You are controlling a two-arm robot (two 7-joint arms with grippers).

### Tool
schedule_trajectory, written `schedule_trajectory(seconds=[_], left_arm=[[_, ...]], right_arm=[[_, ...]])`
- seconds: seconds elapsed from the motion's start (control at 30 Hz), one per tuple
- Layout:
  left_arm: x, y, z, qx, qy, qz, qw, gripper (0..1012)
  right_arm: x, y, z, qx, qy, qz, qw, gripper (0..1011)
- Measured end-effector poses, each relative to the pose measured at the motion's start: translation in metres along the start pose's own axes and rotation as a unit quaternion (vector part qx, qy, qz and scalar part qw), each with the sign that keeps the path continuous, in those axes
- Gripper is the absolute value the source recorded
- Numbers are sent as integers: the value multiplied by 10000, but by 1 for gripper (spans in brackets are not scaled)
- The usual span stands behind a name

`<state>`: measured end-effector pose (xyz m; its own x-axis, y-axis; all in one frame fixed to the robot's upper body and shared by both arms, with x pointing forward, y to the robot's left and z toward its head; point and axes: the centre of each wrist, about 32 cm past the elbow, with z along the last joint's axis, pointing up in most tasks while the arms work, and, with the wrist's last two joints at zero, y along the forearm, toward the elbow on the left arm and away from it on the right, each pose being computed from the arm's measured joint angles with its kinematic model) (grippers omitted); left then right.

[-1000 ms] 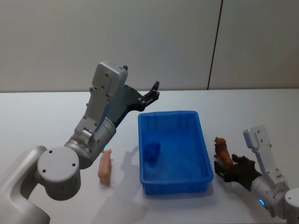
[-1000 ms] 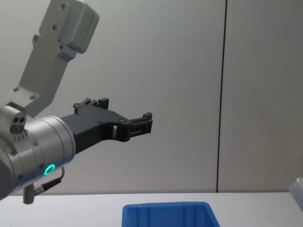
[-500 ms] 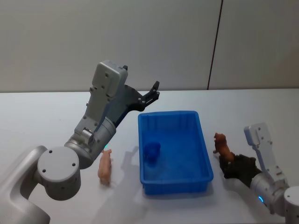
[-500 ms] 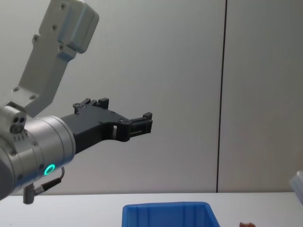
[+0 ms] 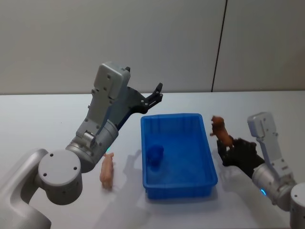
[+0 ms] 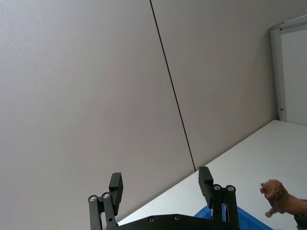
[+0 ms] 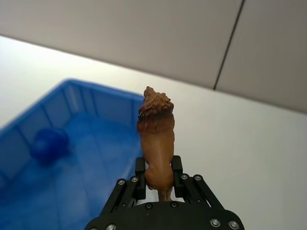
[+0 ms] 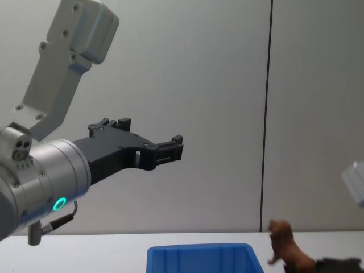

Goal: Pick up the two dolls from the table and place them into the box.

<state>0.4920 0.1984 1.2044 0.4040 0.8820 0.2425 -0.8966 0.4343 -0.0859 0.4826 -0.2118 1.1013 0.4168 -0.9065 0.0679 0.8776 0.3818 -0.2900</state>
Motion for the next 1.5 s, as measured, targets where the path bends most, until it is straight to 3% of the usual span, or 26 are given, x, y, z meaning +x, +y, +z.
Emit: schedule_trajectory(seconds=[0.3, 0.43, 0.77, 1.0, 1.2, 1.5], left_arm=[[0, 0, 0, 0, 1, 0, 10000, 1001], [0, 0, 0, 0, 1, 0, 10000, 1001], [0, 0, 0, 0, 0, 0, 10000, 1001], [0, 0, 0, 0, 0, 0, 10000, 1001], [0, 0, 0, 0, 1, 0, 10000, 1001], [0, 0, 0, 0, 0, 0, 10000, 1001]], right_arm=[[-68, 6, 183, 573, -196, 375, 9975, 297], [-132, 42, 281, 868, -267, 694, 9935, 297], [-265, 157, 391, 1112, -306, 1262, 9853, 324], [-336, 241, 395, 1017, -306, 1480, 9833, 553], [-355, 273, 372, 893, -289, 1494, 9843, 766], [-344, 262, 330, 830, -226, 1334, 9873, 983]])
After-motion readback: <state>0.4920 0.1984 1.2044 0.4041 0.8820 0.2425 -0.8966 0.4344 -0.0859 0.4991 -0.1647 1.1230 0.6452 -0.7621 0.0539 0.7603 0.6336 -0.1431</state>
